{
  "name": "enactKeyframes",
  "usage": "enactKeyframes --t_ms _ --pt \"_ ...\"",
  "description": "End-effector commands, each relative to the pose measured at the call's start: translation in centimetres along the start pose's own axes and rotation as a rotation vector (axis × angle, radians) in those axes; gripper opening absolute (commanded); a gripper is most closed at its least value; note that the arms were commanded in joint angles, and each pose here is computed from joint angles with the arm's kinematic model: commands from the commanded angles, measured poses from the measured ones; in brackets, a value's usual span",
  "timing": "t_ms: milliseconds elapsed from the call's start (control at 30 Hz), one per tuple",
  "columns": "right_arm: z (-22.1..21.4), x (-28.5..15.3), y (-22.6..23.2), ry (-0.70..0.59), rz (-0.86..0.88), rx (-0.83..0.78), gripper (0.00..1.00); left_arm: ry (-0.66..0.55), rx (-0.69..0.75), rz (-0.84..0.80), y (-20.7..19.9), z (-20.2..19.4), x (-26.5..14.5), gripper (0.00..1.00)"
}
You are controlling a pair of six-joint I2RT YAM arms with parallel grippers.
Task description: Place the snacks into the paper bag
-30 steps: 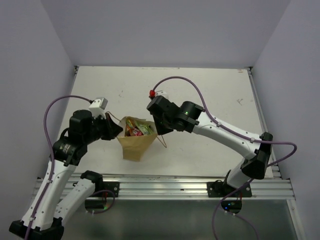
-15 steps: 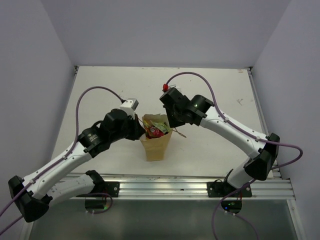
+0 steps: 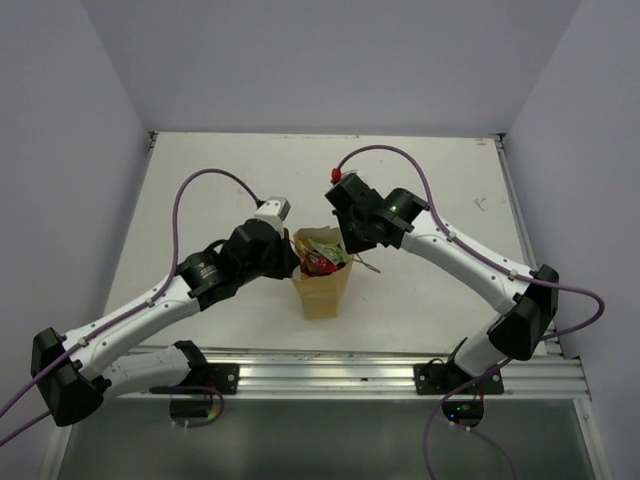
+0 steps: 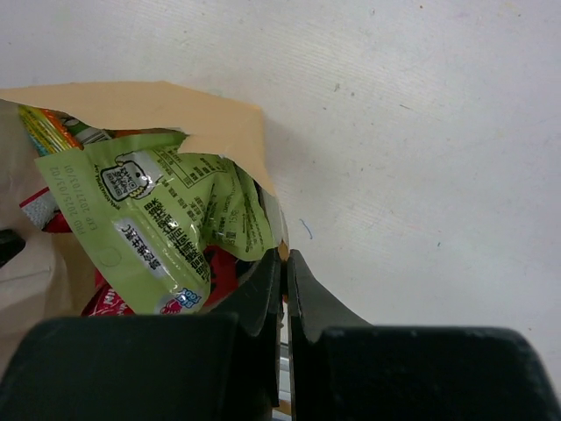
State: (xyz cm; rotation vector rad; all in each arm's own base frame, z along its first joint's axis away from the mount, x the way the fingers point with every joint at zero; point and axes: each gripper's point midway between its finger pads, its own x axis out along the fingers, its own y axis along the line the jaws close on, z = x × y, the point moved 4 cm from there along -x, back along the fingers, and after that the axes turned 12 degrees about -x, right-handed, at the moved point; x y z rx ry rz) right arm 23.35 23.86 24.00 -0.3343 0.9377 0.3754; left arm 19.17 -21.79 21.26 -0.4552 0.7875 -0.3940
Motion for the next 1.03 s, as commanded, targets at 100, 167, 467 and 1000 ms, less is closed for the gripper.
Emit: enactKeyframes --t_ms 100,167,467,1000 --pt "0.4 0.2 -0.6 -0.050 -0.007 0.008 0.23 -0.070 -0.005 -0.052 -1.8 1.7 -0.3 0.11" --pt "0.9 -0.3 -0.6 -0.086 0.004 0.012 0.42 -0.100 0.007 -0.056 -2.0 2.4 -0.7 0.51" --pt "3.4 -4.4 -1.8 -0.203 -0.007 0.035 0.53 -0.303 0.008 -0.160 -5.6 8.0 -5.3 1.00" --pt "3.0 -13.8 -11.5 -0.330 -0.484 0.069 0.61 -0.454 0.048 0.118 -1.7 11.9 -10.7 1.00"
